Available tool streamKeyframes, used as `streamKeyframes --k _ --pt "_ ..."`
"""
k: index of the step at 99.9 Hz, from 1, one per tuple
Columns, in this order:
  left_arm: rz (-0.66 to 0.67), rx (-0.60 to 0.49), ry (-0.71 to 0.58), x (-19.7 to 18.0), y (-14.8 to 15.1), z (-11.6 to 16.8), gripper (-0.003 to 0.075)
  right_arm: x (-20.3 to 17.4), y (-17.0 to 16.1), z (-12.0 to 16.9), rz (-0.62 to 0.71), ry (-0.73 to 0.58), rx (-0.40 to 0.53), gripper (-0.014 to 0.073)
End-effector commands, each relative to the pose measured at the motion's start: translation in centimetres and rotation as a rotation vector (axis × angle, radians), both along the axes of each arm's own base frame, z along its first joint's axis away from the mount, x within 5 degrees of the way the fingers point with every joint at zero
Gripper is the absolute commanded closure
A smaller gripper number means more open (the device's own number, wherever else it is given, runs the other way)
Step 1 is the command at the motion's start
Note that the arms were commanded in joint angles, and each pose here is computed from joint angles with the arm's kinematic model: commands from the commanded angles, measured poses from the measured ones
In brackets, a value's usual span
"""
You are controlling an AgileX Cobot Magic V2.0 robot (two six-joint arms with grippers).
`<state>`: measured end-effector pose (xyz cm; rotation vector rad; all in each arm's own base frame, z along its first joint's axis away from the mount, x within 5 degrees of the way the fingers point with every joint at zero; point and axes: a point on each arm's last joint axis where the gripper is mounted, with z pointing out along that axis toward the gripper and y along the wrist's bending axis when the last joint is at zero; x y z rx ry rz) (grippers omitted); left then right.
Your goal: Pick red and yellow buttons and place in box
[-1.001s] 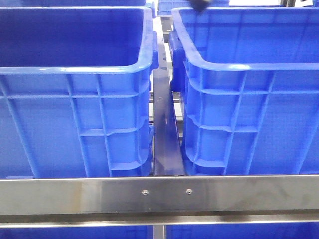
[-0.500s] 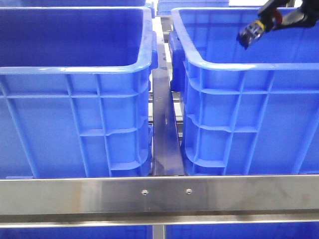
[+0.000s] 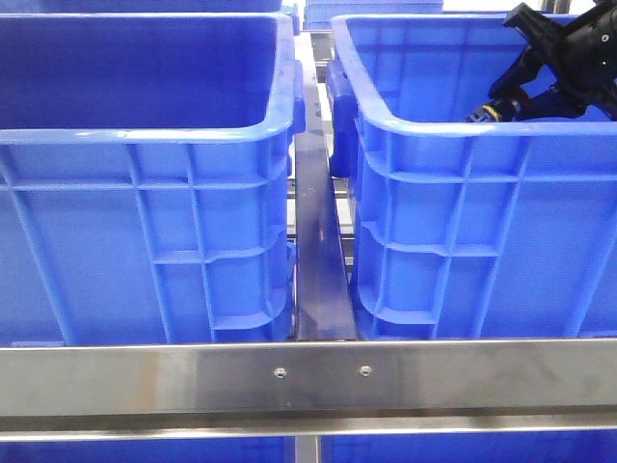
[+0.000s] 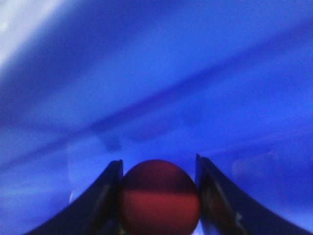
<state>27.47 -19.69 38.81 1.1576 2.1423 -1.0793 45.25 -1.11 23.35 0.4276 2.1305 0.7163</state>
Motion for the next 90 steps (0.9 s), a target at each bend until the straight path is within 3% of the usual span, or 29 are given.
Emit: streamKeyframes --k 1,36,90 --pt "-0.046 -0.091 -0.022 -2.0 0.1 2.9 0.0183 -0.1 -0.4 3.5 -0.037 -0.101 0.004 0.0448" --pt "-0.046 -0.094 -0.021 -2.0 0.1 2.9 0.0183 0.3 -0.6 2.4 -0.053 -0.08 -0.001 0.0082" --pt "-0.045 -0.094 -0.019 -2.0 0.1 2.9 0.0183 -0.3 -3.5 3.3 -0.098 -0.095 0.006 -0.0002"
